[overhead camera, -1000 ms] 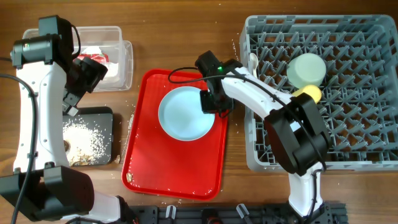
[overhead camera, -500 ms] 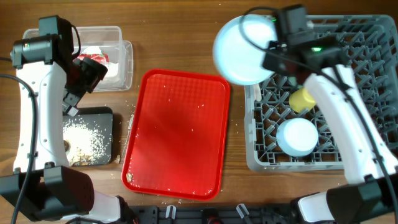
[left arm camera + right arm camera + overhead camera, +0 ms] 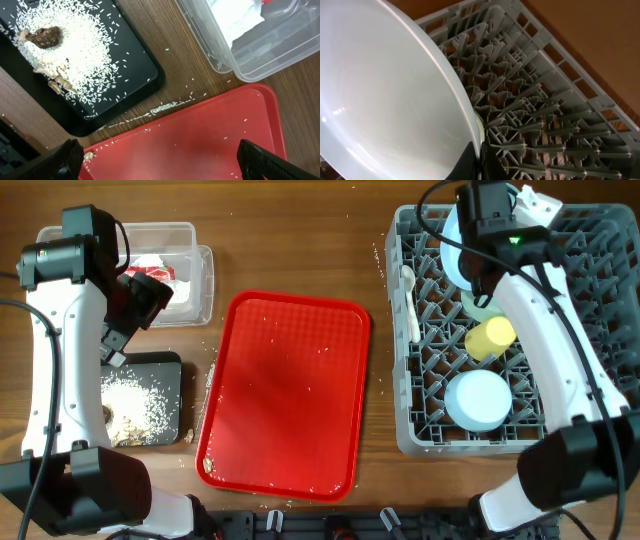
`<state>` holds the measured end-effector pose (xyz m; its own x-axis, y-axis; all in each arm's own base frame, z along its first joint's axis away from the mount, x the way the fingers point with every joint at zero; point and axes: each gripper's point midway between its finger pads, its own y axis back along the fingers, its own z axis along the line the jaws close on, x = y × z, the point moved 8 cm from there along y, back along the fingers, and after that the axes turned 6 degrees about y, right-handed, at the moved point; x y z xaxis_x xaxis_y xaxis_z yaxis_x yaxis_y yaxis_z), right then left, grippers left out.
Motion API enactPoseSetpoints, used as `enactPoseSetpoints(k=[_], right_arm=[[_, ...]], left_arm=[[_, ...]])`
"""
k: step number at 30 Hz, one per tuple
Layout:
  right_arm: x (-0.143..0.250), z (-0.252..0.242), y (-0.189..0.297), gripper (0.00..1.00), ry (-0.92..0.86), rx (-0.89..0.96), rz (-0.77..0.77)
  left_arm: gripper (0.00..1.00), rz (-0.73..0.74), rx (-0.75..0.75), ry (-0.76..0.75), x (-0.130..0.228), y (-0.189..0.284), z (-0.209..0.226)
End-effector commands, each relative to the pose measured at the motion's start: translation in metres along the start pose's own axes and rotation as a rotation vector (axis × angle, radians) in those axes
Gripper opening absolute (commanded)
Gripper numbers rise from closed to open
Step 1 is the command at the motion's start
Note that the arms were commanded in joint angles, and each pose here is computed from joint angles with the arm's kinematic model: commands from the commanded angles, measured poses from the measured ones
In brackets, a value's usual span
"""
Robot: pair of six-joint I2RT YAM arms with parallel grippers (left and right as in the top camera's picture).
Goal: Sort waste into correct bins and load items into the dishwasher rack
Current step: 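Lower the plate upright into the rack and open the right gripper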
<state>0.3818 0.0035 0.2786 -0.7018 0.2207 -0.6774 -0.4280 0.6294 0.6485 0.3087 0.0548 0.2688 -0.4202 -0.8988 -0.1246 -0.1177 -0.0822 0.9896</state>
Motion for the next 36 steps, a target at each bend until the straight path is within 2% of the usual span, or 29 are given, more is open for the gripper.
enactPoseSetpoints(k=[1,7,12,19,24,30,32,36], right_arm=[[0.01,0.017,-0.005,0.04,0.043,0.025,0.001],[0.017,0.036,-0.011,0.04,0.091,0.026,0.003],[0.009,0.025,-0.01,0.04,0.121,0.157,-0.075],[0.006,0.026,-0.008,0.04,0.119,0.126,-0.08],[0.02,0.047,-0.014,0.05,0.132,-0.052,0.036],[0.03,0.058,-0.013,0.06,0.144,-0.169,0.116],[0.031,0.056,-0.001,0.1,0.134,-0.261,0.158],[0.027,0.032,0.053,0.18,0.081,-0.539,0.212]], left_arm=[[1.0,-0.014,-0.005,0.003,-0.002,0.001,0.001],[1.0,-0.014,-0.005,0.003,-0.002,0.001,0.001],[1.0,-0.014,-0.005,0.003,-0.002,0.001,0.001],[1.0,-0.014,-0.005,0.003,-0.002,0.001,0.001],[1.0,-0.014,-0.005,0.003,-0.002,0.001,0.001],[1.0,-0.014,-0.005,0.004,-0.002,0.001,0.001],[1.0,-0.014,-0.005,0.003,-0.002,0.001,0.001],[1.0,-0.014,-0.005,0.003,-0.002,0.001,0.001]])
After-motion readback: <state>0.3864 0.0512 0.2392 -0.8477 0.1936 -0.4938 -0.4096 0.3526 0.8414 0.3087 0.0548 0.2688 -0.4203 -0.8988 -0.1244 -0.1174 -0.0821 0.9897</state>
